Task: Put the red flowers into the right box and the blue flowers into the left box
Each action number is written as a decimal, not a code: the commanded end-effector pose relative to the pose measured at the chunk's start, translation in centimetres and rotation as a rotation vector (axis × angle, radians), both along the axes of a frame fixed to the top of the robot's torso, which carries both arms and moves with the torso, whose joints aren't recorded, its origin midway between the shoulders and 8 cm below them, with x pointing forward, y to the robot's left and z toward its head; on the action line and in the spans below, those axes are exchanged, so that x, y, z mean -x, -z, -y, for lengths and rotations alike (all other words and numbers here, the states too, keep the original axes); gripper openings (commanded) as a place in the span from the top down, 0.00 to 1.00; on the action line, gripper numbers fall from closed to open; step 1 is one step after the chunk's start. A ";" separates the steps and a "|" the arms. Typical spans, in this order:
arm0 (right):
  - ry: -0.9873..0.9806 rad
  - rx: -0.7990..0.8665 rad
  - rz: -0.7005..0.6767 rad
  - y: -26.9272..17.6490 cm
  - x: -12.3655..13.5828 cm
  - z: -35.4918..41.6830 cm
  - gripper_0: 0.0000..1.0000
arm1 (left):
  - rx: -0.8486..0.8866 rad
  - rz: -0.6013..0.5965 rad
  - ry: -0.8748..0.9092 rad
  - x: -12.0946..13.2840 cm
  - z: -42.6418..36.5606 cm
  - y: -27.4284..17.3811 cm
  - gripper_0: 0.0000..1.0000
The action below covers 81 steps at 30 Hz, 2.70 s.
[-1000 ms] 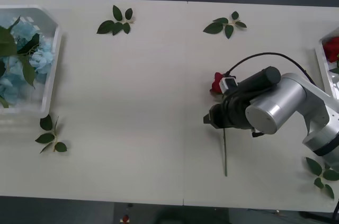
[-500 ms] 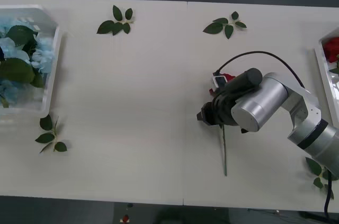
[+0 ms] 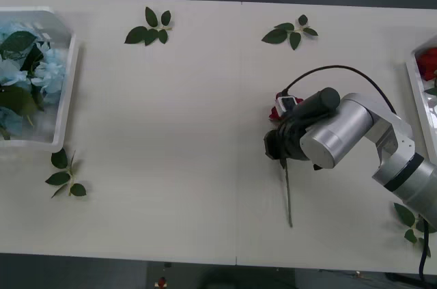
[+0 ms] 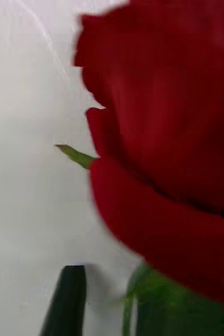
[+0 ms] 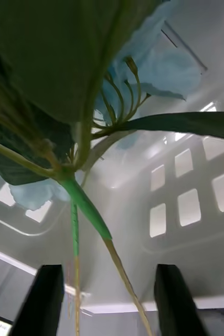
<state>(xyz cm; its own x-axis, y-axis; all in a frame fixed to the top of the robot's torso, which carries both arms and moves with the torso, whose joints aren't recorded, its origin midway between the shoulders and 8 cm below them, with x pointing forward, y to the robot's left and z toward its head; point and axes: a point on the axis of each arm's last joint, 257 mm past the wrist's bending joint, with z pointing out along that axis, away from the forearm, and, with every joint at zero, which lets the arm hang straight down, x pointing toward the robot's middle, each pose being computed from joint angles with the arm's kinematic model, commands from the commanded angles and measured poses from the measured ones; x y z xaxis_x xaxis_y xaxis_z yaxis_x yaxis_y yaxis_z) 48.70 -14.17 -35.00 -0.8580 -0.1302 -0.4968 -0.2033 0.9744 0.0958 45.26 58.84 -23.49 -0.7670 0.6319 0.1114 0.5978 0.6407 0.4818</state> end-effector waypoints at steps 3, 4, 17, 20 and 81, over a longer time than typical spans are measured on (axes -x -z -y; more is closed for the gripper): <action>0.040 -0.044 0.002 -0.7 -0.5 -1.1 1.00 | 0.039 0.009 0.028 0.0 -0.1 -2.0 0.05; 0.039 -0.043 0.004 -0.7 -0.6 -1.1 1.00 | 0.058 0.003 0.048 0.0 0.2 -2.4 0.01; 0.051 -0.060 0.036 -2.7 -2.0 -0.4 1.00 | 0.114 0.112 0.203 -0.9 5.0 -12.3 0.00; 0.062 -0.112 0.043 -4.5 -2.4 -0.5 1.00 | 0.163 0.141 0.285 -1.2 8.3 -14.4 0.00; 0.357 0.520 0.455 -24.6 -7.6 50.1 1.00 | 0.822 0.702 0.617 -8.9 49.1 -3.9 0.00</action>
